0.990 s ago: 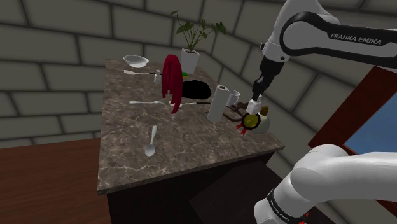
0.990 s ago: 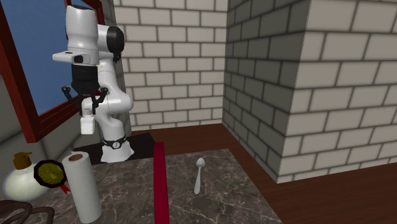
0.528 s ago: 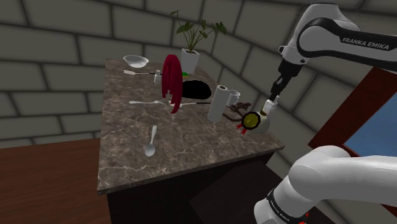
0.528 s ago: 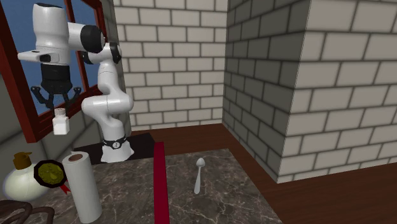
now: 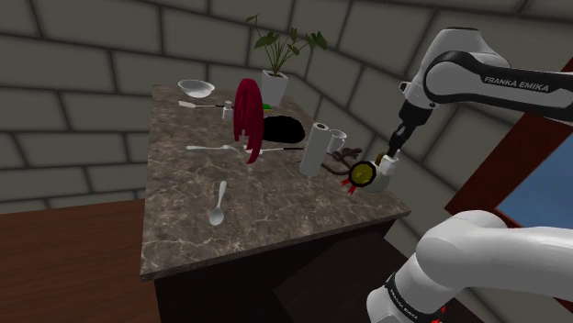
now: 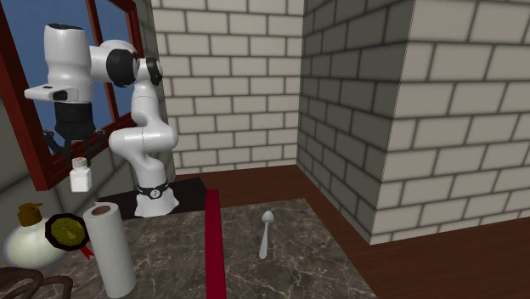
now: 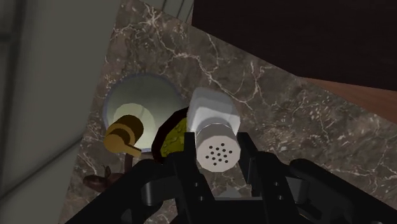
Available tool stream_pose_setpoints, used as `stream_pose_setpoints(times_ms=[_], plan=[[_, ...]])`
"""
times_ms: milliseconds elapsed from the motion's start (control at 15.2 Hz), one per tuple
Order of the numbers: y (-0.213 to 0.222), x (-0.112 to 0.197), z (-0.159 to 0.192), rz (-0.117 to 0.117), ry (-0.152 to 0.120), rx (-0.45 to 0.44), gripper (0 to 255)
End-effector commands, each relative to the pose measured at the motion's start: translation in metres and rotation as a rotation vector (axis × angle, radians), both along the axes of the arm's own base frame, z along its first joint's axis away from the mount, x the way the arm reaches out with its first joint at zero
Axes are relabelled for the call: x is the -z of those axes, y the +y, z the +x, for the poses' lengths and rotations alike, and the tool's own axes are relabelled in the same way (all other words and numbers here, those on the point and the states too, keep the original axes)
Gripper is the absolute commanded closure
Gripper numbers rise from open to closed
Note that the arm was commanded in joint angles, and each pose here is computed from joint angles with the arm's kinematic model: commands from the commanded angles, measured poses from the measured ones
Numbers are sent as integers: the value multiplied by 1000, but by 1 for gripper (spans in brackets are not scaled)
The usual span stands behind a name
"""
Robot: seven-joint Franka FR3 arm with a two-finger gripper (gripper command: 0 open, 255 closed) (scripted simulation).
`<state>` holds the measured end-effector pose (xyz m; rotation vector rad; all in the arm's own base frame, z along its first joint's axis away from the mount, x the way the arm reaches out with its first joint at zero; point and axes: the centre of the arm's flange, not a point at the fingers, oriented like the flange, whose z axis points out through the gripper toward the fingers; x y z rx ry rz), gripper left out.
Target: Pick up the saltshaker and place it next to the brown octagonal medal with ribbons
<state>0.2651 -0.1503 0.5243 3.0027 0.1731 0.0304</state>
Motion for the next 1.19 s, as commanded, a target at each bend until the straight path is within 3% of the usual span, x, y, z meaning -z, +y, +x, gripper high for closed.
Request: stream_pose_setpoints(times_ms=[0, 1122], plan=[[0, 11, 0, 0, 0, 0, 255], [0, 100, 0, 0, 0, 0, 255]])
